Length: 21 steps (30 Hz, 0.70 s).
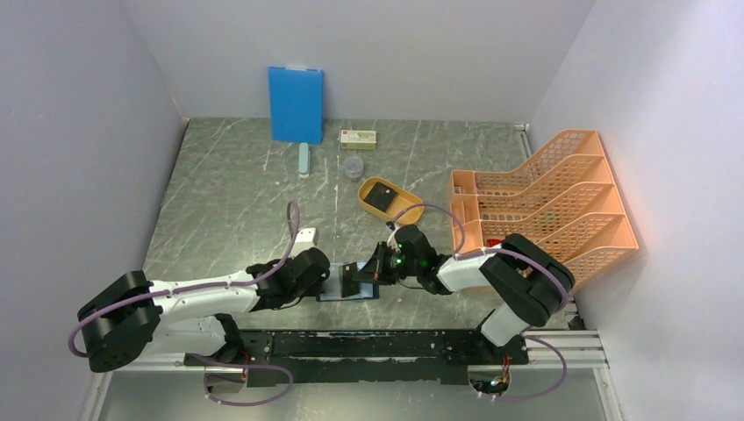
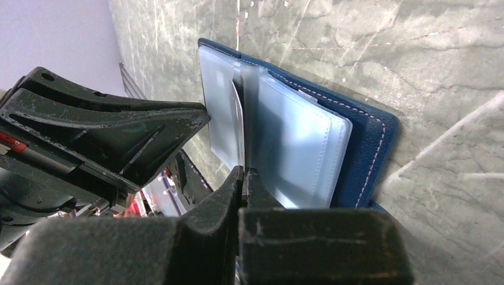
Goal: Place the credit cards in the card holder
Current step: Insert the credit card into the card holder.
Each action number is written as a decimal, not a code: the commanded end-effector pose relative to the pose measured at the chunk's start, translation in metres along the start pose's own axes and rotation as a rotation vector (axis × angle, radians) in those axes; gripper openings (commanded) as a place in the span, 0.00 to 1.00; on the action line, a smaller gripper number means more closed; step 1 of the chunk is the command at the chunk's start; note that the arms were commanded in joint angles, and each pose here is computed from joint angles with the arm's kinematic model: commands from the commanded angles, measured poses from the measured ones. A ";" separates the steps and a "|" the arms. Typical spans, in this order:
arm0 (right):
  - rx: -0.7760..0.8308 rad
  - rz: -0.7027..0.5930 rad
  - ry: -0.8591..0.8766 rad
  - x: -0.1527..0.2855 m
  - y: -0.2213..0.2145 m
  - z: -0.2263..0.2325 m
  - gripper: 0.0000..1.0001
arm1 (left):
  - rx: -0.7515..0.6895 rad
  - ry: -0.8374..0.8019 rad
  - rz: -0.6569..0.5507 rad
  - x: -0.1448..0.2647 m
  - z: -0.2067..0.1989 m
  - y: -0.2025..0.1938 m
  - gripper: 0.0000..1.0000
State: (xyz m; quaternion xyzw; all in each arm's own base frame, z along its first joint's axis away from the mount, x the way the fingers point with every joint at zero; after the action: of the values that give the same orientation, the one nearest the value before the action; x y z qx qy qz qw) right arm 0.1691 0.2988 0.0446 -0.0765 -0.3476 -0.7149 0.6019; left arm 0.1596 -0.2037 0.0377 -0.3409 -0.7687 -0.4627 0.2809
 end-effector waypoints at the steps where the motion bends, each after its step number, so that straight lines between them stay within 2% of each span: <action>1: -0.035 -0.023 -0.048 -0.001 -0.003 -0.014 0.00 | -0.038 0.081 0.055 0.000 0.025 -0.013 0.13; 13: -0.085 -0.037 -0.055 -0.004 -0.005 -0.019 0.00 | -0.036 0.072 0.064 0.000 0.023 -0.014 0.13; 21: -0.050 -0.042 -0.105 -0.003 -0.004 -0.027 0.00 | -0.040 0.081 0.054 0.001 0.025 -0.012 0.13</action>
State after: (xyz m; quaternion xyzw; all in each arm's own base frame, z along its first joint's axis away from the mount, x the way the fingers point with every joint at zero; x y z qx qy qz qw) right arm 0.1719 0.2970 0.0377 -0.0937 -0.3285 -0.7367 0.5836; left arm 0.1588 -0.2044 0.0378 -0.3439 -0.7683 -0.4609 0.2810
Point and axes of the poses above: each gripper's point midway between its finger pads, its own x axis back along the fingers, its own z axis along the line the jaws close on, y = z × x, the point moved 2 cm from there along x, back along the fingers, and after that the axes turned 13 degrees about x, right-handed, at the moved point
